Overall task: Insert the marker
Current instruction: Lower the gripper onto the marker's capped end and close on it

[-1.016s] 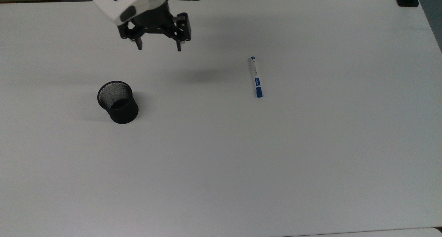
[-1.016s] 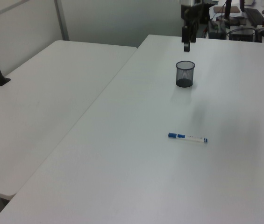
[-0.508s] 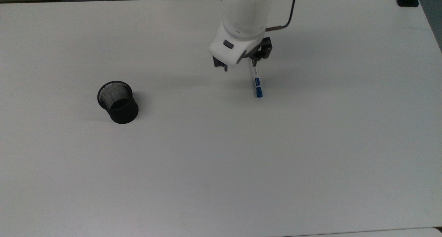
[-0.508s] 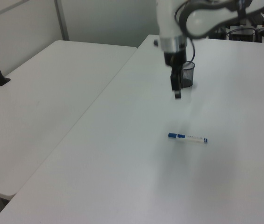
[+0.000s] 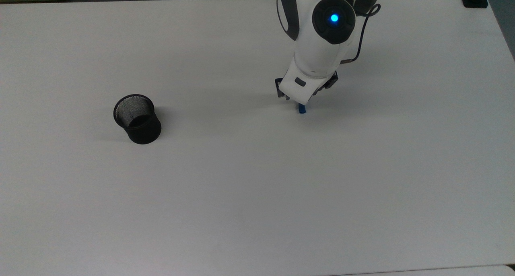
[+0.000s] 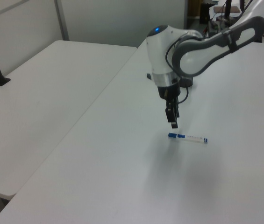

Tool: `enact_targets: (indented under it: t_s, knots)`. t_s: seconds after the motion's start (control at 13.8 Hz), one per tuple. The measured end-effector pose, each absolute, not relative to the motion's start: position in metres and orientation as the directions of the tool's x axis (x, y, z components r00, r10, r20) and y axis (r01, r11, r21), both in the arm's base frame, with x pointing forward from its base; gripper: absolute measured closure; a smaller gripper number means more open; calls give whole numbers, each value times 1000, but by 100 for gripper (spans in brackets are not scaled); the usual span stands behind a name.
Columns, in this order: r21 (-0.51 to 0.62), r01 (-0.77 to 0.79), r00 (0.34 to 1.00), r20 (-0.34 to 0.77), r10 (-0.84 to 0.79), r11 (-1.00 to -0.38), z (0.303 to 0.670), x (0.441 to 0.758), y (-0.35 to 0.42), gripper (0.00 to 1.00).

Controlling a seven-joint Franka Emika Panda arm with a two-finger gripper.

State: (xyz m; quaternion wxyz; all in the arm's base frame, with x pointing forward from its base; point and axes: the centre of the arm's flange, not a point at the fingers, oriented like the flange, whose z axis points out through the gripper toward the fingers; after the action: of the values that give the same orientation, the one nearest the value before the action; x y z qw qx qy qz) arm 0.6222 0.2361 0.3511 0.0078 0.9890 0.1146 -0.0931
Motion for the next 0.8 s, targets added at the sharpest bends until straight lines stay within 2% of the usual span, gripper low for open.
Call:
enact_targets:
  t_s: [0.07,0.15,0.8]
  knots:
    - [-2,229,956,-190,225,-973,343,621,242,32]
    - [1,230,955,-194,226,-973,337,621,245,39]
    - [11,229,952,-211,222,-973,310,623,245,61]
